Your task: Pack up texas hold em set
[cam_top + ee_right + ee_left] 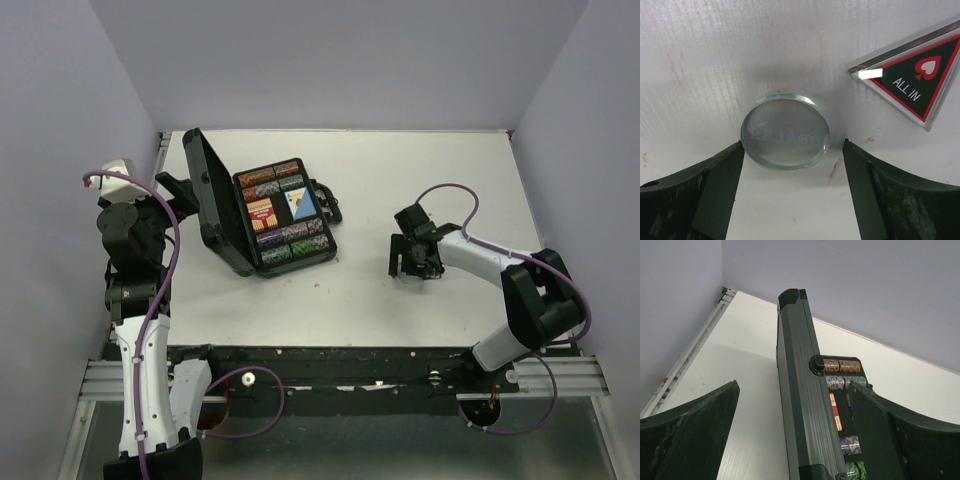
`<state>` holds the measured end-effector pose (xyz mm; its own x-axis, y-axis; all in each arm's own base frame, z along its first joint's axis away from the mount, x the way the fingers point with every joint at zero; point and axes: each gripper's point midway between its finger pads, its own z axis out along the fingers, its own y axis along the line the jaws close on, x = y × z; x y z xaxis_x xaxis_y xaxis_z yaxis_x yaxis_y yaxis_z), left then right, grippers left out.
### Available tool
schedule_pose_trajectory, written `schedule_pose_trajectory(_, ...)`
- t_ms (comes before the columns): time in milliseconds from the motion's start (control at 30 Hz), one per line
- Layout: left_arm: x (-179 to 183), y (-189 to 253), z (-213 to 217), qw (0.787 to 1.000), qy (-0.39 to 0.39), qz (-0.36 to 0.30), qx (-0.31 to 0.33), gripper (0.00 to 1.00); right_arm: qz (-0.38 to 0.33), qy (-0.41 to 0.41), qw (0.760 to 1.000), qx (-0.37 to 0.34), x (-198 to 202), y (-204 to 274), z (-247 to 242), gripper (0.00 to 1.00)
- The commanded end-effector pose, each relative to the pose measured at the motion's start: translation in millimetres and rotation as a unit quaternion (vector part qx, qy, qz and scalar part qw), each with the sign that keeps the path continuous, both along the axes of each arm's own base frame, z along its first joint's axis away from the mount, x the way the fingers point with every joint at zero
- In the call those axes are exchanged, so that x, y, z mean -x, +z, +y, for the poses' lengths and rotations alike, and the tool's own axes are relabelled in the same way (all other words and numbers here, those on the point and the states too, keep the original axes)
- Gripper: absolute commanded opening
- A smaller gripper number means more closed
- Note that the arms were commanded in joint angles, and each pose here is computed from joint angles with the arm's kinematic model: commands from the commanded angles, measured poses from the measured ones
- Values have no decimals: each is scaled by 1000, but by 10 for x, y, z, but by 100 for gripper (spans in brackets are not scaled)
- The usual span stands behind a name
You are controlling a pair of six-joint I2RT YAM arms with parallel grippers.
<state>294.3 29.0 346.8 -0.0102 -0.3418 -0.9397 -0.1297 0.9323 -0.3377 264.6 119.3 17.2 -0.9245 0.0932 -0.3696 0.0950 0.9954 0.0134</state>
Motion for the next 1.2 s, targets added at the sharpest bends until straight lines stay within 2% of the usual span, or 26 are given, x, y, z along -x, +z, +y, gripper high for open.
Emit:
schedule_pose_trajectory(0, -1, 23, -12, 1000, -7, -8, -8, 99, 12, -6, 1000, -5, 44, -113, 8, 86)
schedule_pose_trajectory(133, -1, 23, -14, 1000, -8, -8, -9, 99, 16, -5, 1000, -3, 56, -151, 1, 79)
schedule_pose_trajectory(500, -2, 19, -10, 1000, -7, -8, -10, 99, 13, 24, 1000, -2, 25, -58, 26, 49)
schedule_pose_trajectory(700, -5, 11, -13, 1000, -8, -7, -10, 99, -27, 55, 998, -36, -158, 312, 249, 44)
schedule_pose_trajectory(967, -7, 19, -16, 1000, -8, -8, -9, 99, -108, 162, 978, -72, -677, 940, 1241, 43)
schedule_pose_trajectory(1167, -4, 19, -5, 1000, -6, -9, -10, 99, -150, 229, 958, -85, -1104, 1133, 2111, 43)
